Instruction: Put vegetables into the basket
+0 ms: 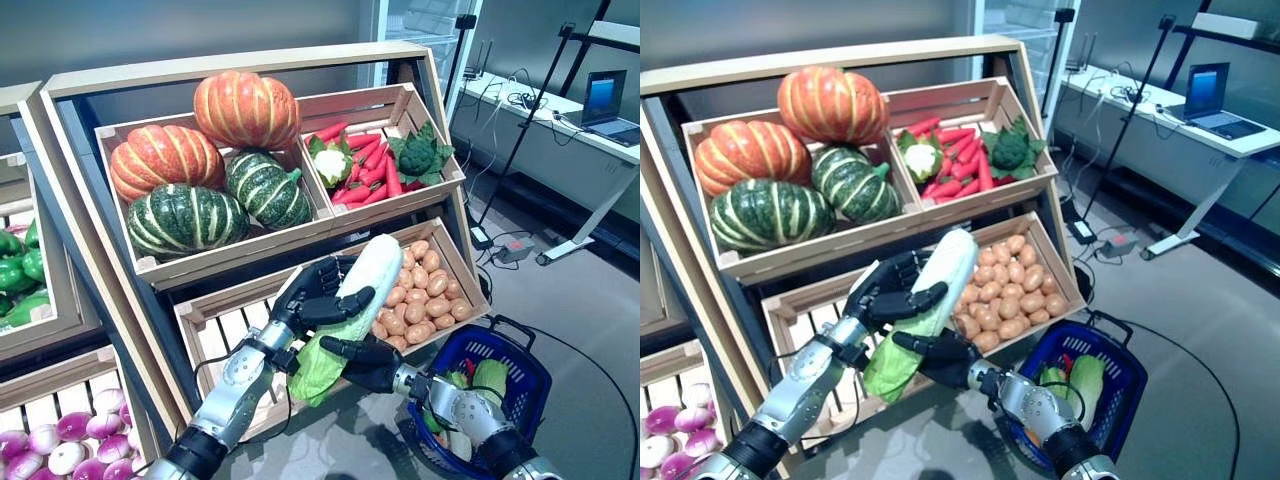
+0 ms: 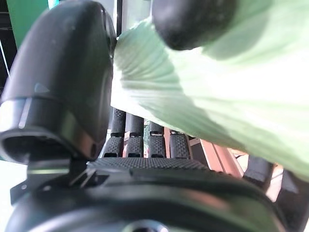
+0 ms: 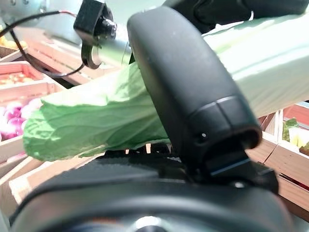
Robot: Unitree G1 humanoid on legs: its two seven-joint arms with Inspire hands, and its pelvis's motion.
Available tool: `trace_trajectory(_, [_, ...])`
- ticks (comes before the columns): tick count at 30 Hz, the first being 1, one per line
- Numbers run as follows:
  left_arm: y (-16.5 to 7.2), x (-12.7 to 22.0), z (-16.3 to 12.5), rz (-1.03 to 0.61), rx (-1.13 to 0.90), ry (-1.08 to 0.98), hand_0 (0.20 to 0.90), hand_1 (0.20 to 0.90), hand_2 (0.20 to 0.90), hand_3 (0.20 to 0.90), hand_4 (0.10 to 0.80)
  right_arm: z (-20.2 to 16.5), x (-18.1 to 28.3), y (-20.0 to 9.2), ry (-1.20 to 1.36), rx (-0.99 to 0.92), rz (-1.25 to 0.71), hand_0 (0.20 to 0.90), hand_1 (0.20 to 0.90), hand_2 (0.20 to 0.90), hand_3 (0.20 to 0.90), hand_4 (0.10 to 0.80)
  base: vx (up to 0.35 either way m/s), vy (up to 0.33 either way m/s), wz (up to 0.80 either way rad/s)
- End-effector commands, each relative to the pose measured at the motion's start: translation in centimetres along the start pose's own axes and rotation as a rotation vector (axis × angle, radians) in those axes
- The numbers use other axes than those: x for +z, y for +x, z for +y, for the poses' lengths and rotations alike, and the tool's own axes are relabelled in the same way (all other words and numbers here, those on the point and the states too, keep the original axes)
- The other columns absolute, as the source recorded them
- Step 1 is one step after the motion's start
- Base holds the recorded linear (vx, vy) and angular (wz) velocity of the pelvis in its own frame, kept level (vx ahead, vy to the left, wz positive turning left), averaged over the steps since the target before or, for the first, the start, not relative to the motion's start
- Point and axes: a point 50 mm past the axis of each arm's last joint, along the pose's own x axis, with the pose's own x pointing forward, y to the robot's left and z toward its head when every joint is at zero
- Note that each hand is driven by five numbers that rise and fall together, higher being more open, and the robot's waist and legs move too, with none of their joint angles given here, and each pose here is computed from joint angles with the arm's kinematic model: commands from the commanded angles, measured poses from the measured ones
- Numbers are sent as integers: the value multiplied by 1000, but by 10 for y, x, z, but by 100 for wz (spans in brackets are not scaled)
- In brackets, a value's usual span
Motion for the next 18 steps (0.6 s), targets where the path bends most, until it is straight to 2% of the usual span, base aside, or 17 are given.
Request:
trace_trajectory(1, [43,76,-41,-409,-182,-69,300,300,300,300,400,60,14,48,54,274,-85,900,900,900,900,800,0,0,0])
trace_trajectory(7, [46,72,-47,-373,-207,-86,300,300,300,300,400,76,30,56,23,312,-139,900,900,900,900,800,0,0,0])
trace_trajectory(8, [46,71,-47,-368,-207,-88,300,300,300,300,400,77,32,57,19,310,-150,526,526,526,526,551,0,0,0])
trace_trajectory(9, [47,70,-47,-366,-206,-88,300,300,300,300,400,78,35,58,10,305,-159,300,300,300,300,400,0,0,0])
trace_trajectory(18, [44,71,-42,-359,-201,-79,300,300,300,300,400,69,42,51,-3,259,-176,300,300,300,300,400,0,0,0])
